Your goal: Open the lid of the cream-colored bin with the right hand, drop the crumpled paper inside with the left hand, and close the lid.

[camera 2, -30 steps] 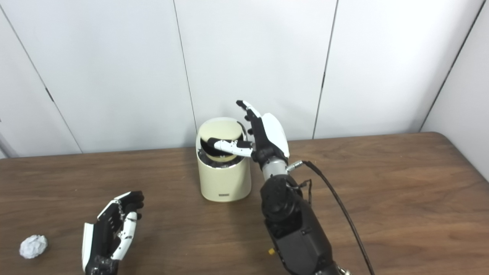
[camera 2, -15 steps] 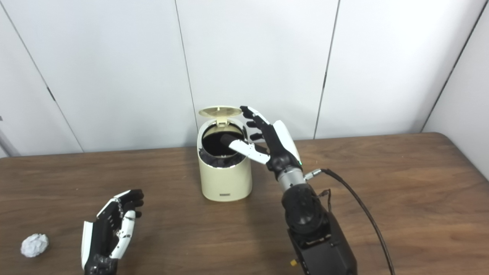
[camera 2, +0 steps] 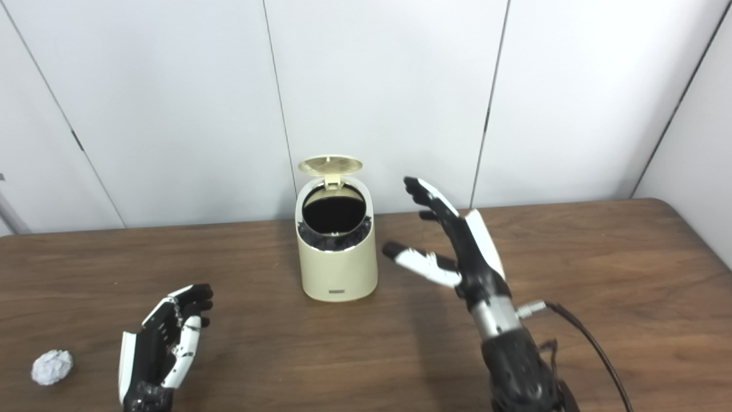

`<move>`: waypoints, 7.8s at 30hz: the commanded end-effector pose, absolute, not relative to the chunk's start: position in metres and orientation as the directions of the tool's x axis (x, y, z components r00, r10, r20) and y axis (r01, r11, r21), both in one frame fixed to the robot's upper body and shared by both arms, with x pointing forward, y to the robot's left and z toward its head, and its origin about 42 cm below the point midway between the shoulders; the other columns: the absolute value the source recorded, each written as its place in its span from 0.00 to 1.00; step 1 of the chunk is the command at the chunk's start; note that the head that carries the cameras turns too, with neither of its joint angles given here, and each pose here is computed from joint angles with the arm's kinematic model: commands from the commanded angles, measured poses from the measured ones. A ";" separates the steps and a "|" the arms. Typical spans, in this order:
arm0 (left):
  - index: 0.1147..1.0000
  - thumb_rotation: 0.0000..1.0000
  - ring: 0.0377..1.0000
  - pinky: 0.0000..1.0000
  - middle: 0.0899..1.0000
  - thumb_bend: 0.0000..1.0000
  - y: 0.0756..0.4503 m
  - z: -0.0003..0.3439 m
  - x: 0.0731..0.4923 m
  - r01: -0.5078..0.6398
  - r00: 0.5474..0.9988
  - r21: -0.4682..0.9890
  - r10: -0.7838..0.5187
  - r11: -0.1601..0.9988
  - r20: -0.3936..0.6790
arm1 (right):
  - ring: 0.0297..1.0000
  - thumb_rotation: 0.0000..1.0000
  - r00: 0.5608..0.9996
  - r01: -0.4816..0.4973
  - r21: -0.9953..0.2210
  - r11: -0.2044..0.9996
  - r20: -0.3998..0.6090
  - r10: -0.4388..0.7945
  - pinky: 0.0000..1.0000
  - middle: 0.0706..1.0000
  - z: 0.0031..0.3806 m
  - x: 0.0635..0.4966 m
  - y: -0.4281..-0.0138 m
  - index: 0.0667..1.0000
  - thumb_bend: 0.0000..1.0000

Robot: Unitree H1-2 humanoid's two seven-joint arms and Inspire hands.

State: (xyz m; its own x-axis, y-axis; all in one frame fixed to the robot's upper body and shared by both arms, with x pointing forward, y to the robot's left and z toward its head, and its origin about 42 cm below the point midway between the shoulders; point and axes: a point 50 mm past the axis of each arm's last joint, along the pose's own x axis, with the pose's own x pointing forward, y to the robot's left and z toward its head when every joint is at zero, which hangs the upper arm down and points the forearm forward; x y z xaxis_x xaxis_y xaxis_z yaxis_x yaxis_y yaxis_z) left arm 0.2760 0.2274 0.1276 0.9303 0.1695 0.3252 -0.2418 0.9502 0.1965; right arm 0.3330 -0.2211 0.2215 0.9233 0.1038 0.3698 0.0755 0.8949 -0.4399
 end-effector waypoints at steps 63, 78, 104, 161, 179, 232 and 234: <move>0.59 0.06 0.61 0.54 0.62 0.96 0.351 0.254 0.157 -0.569 0.814 0.695 0.178 0.441 0.553 | 0.74 0.81 0.892 0.288 -0.407 0.867 0.443 -0.089 0.65 0.74 0.145 0.283 -0.342 0.72 0.22; 0.64 0.19 0.65 0.55 0.68 0.98 0.356 0.224 0.165 -0.534 0.845 0.796 0.186 0.285 0.501 | 0.68 0.87 0.904 0.285 -0.439 0.852 0.419 -0.087 0.55 0.70 0.147 0.293 -0.385 0.68 0.41; 0.77 0.32 0.72 0.59 0.78 1.00 0.358 0.193 0.216 -0.438 0.882 0.879 0.278 0.189 0.380 | 0.68 0.87 0.922 0.269 -0.429 0.862 0.372 -0.103 0.54 0.69 0.137 0.312 -0.403 0.66 0.52; 0.62 0.26 0.59 0.50 0.62 1.00 0.395 0.152 0.257 -0.345 0.923 0.937 0.200 0.046 0.330 | 0.62 0.81 0.925 0.248 -0.389 0.887 0.367 -0.098 0.51 0.64 0.136 0.311 -0.400 0.61 0.45; 0.60 0.26 0.56 0.47 0.60 1.00 0.394 0.130 0.255 -0.251 0.947 0.957 0.242 0.143 0.212 | 0.59 0.79 0.926 0.244 -0.391 0.887 0.365 -0.093 0.46 0.63 0.139 0.304 -0.403 0.60 0.46; 0.42 0.00 0.14 0.14 0.40 0.52 0.368 0.132 0.269 -0.424 0.906 0.848 0.141 0.318 0.400 | 0.70 0.89 0.915 0.228 -0.405 0.885 0.400 -0.052 0.55 0.71 0.140 0.298 -0.371 0.69 0.60; 0.42 0.00 0.14 0.14 0.40 0.52 0.366 0.140 0.269 -0.434 0.900 0.842 0.130 0.321 0.415 | 0.70 0.91 0.913 0.233 -0.411 0.882 0.404 -0.053 0.55 0.71 0.140 0.299 -0.369 0.69 0.59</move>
